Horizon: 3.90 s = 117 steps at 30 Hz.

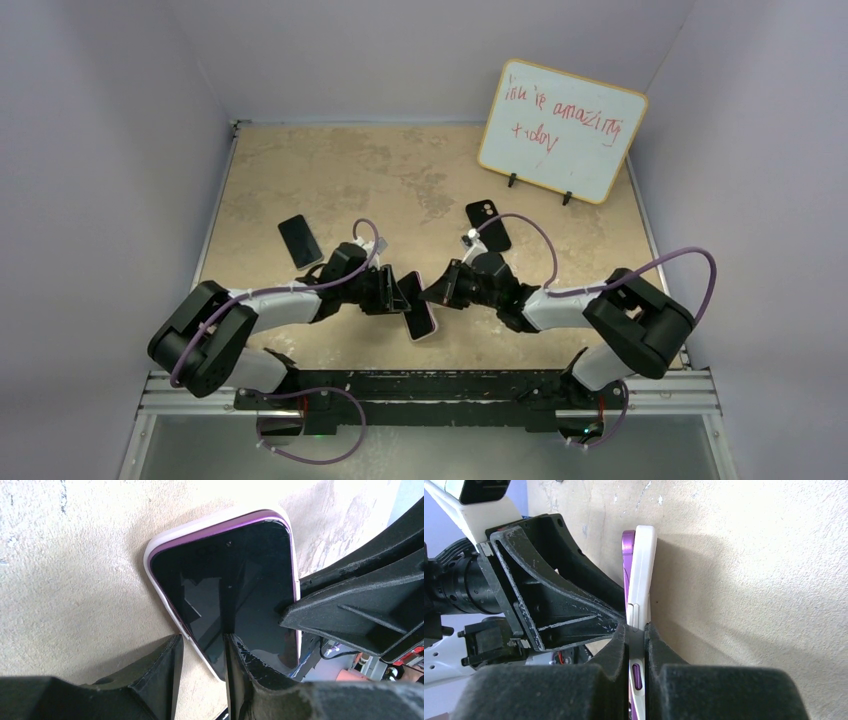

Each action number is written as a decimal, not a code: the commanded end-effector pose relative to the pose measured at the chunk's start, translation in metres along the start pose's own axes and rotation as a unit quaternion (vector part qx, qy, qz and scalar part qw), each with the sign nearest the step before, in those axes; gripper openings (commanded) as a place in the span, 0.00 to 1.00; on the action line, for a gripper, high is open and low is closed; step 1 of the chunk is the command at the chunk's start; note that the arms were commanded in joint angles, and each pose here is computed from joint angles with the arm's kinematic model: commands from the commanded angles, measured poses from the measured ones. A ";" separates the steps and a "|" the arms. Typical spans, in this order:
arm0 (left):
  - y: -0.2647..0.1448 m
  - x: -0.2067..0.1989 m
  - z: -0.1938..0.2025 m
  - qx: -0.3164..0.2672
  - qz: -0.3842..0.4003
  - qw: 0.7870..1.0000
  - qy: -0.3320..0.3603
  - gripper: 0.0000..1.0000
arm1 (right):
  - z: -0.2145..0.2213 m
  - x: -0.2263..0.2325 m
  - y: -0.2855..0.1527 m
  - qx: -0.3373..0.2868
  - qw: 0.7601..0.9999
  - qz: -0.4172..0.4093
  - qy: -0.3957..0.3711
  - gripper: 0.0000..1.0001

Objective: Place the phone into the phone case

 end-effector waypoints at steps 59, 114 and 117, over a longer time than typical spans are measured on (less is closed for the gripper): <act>-0.096 -0.125 -0.065 -0.142 0.361 0.912 0.134 0.61 | -0.021 0.125 -0.149 -0.176 0.900 -0.396 -0.042 0.00; -0.090 -0.107 -0.087 -0.252 0.234 0.914 0.218 0.00 | 0.017 0.085 -0.118 0.020 0.959 -0.278 -0.045 0.14; -0.085 -0.097 -0.087 -0.224 0.186 0.927 0.237 0.00 | 0.015 0.088 -0.114 0.025 0.966 -0.257 -0.028 0.02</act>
Point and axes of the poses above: each gripper's point midway between its finger pads, its own y axis out along the fingers, its own x axis along the line the jaws close on, z = x × y, the point moved 7 cm from there along -y, back along the fingers, and after that the axes turned 12 degrees about y, right-handed, at the moved point
